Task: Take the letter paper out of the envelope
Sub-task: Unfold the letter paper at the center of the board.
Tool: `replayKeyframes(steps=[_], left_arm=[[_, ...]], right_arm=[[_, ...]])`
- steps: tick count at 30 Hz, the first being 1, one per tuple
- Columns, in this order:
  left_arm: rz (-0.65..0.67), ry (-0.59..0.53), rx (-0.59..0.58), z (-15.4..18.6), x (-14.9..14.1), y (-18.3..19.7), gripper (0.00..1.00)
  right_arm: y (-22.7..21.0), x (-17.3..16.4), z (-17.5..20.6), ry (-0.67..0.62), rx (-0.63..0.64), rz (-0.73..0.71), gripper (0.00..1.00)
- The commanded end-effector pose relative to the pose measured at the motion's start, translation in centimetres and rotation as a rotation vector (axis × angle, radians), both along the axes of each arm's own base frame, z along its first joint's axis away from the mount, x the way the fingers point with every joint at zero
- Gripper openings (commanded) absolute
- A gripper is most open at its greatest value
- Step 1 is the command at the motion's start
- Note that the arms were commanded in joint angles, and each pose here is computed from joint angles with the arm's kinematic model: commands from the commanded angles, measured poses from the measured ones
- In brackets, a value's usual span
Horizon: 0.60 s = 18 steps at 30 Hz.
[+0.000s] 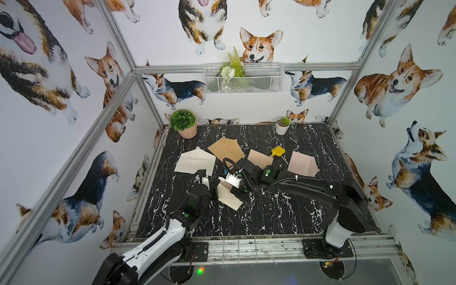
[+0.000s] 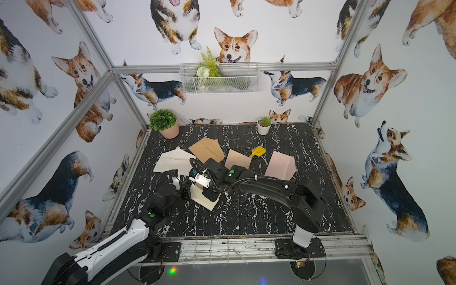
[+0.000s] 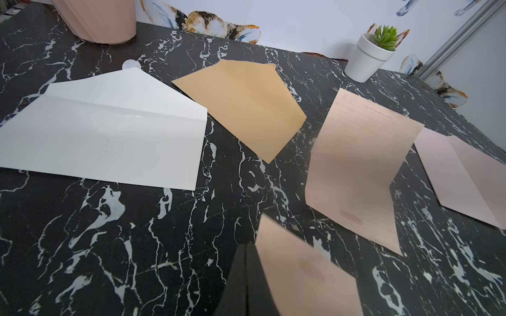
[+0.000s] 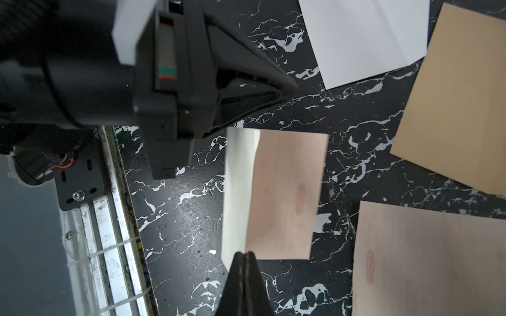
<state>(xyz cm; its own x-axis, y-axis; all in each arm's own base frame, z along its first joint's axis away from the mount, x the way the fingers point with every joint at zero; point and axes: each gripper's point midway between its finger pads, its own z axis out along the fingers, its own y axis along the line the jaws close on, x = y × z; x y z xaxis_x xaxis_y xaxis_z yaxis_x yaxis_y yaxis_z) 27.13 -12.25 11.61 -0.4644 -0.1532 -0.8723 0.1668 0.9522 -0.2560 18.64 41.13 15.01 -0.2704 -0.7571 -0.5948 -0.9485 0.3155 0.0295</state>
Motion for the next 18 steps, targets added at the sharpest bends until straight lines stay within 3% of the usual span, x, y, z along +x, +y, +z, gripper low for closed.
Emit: replayKeyframes(steps=[1, 10, 18], left_arm=[[0.016, -0.006, -0.011, 0.1, 0.1, 0.2, 0.0], [0.05, -0.024, -0.042, 0.3, 0.0, 1.2, 0.0], [0.026, -0.025, -0.075, 0.2, 0.1, 0.7, 0.0]], right_arm=[[-0.9, 1.3, 0.1, -0.167, -0.071, 0.015, 0.0], [-2.8, 1.0, 0.0, -0.411, -0.139, 0.087, 0.0], [-1.8, 0.5, 0.9, -0.687, -0.105, 0.163, 0.0]])
